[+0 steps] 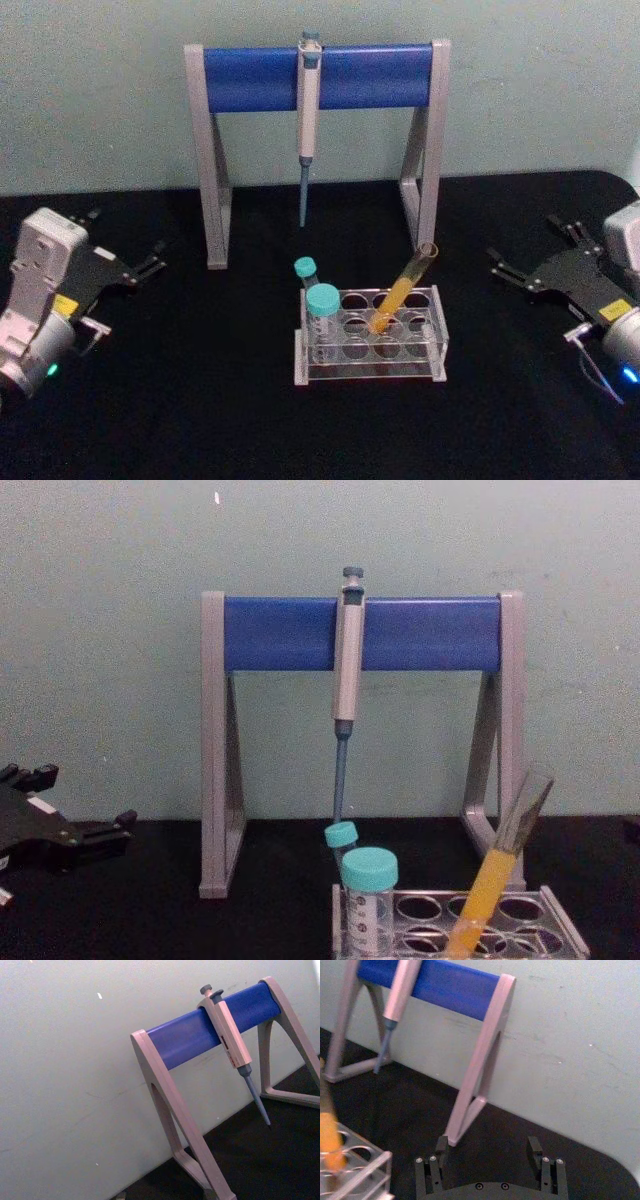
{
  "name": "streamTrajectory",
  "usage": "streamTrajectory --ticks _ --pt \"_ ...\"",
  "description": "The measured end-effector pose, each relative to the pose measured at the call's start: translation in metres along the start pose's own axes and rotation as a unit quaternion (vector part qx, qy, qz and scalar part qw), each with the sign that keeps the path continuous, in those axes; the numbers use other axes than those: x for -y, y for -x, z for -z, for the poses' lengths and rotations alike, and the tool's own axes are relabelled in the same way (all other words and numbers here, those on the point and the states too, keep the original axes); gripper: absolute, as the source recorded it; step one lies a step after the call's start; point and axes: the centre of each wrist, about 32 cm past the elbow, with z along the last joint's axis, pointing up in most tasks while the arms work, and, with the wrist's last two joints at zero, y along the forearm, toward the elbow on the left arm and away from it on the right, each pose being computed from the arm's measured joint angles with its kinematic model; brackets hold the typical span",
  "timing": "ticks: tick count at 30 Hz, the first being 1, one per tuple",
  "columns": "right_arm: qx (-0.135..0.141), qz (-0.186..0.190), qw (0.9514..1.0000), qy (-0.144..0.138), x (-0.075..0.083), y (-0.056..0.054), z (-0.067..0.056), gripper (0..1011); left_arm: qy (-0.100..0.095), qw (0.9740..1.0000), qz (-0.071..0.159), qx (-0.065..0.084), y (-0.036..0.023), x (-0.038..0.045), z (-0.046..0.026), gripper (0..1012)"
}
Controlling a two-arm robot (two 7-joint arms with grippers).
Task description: Pick up the test tube from the test tube rack, shake it, then place it back into the test tube rack.
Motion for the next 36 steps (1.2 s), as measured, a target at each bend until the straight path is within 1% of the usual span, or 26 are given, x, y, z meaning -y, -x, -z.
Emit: streamTrajectory --ticks 2,3,6,7,9,10,12,13,16,22,26,30,36 --pt "-0.009 -0.008 0.9999 -0.002 0.005 -0.001 -0.003 1000 0.000 1.0000 0.000 0.000 0.0000 0.0000 0.0000 1001" --pt "-0.019 -0.017 0.9997 -0.005 0.010 -0.001 -0.005 1000 0.000 1.0000 0.000 0.000 0.0000 0.0000 0.0000 1001" --pt "-0.033 -0.033 0.9989 -0.008 0.017 -0.001 -0.008 1000 0.000 1.0000 0.000 0.000 0.0000 0.0000 0.0000 1002" --pt "-0.045 -0.043 0.9980 -0.011 0.022 -0.002 -0.010 1000 0.000 1.0000 0.000 0.000 0.0000 0.0000 0.0000 1001" --pt "-0.057 -0.053 0.9969 -0.013 0.027 -0.001 -0.011 1000 0.000 1.0000 0.000 0.000 0.0000 0.0000 0.0000 1001" --pt "-0.068 -0.065 0.9955 -0.016 0.031 0.000 -0.012 1000 0.000 1.0000 0.000 0.000 0.0000 0.0000 0.0000 1001" --pt "-0.075 -0.072 0.9944 -0.018 0.035 0.000 -0.012 1000 0.000 1.0000 0.000 0.000 0.0000 0.0000 0.0000 1002" --pt "-0.084 -0.082 0.9929 -0.021 0.039 0.001 -0.013 1000 0.000 1.0000 0.000 0.000 0.0000 0.0000 0.0000 1001" --pt "-0.096 -0.097 0.9904 -0.025 0.044 0.005 -0.012 1000 0.000 1.0000 0.000 0.000 0.0000 0.0000 0.0000 1001" --pt "-0.105 -0.121 0.9867 -0.030 0.052 0.012 -0.011 1000 0.000 1.0000 0.000 0.000 0.0000 0.0000 0.0000 1001" --pt "-0.105 -0.134 0.9847 -0.036 0.054 0.016 -0.009 1000 0.000 1.0000 0.000 0.000 0.0000 0.0000 0.0000 1001" --pt "-0.103 -0.149 0.9825 -0.045 0.053 0.022 -0.006 1000 0.000 1.0000 0.000 0.000 0.0000 0.0000 0.0000 1001" --pt "-0.102 -0.168 0.9791 -0.054 0.047 0.032 -0.002 1000 0.000 1.0000 0.000 0.000 0.0000 0.0000 0.0000 1001"
